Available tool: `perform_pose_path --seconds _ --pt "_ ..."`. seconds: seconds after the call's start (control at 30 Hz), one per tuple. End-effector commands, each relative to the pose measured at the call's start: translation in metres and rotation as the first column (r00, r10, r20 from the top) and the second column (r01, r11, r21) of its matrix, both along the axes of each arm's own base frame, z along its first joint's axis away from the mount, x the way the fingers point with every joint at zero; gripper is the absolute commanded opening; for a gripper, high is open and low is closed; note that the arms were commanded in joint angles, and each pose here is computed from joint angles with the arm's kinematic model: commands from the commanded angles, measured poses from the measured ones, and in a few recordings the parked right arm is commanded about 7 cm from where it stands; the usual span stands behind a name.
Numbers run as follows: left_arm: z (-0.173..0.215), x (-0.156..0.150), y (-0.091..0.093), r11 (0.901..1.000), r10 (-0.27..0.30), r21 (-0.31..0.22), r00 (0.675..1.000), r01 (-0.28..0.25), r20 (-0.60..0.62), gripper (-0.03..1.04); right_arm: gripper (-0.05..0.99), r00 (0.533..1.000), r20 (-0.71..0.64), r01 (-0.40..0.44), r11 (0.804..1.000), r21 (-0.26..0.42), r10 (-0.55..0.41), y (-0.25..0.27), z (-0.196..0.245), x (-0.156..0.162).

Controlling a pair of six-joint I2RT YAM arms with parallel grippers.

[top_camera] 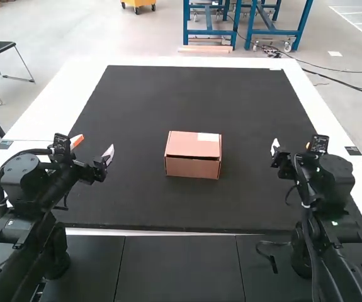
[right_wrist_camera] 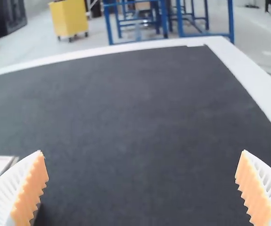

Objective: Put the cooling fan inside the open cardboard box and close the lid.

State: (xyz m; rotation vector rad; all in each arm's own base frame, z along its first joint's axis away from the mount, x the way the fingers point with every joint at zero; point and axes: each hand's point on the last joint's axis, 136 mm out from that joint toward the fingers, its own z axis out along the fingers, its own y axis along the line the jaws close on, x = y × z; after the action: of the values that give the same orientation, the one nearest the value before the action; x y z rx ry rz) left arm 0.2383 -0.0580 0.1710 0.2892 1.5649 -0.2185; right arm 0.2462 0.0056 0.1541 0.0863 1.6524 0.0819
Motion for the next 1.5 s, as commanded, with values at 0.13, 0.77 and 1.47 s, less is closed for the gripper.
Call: perform_pose_path --seconds 0.13,0.77,1.47 --pt "0.002 0.000 0.003 0.9998 0.016 0.013 1.000 -0.016 0.020 0.96 0.91 1.000 0.013 0.017 1.000 -0.002 -0.017 -0.003 0.002 0.000" --pt "0.006 0.001 0.007 0.9937 0.033 -0.107 0.999 -0.033 -0.001 0.96 0.91 1.000 0.013 0.017 1.000 -0.002 -0.017 -0.003 0.002 0.000" --pt "-0.008 0.005 0.096 0.8786 0.412 -0.219 0.905 -0.425 -0.101 0.96 0.91 1.000 0.013 0.017 1.000 -0.002 -0.017 -0.003 0.002 0.000"
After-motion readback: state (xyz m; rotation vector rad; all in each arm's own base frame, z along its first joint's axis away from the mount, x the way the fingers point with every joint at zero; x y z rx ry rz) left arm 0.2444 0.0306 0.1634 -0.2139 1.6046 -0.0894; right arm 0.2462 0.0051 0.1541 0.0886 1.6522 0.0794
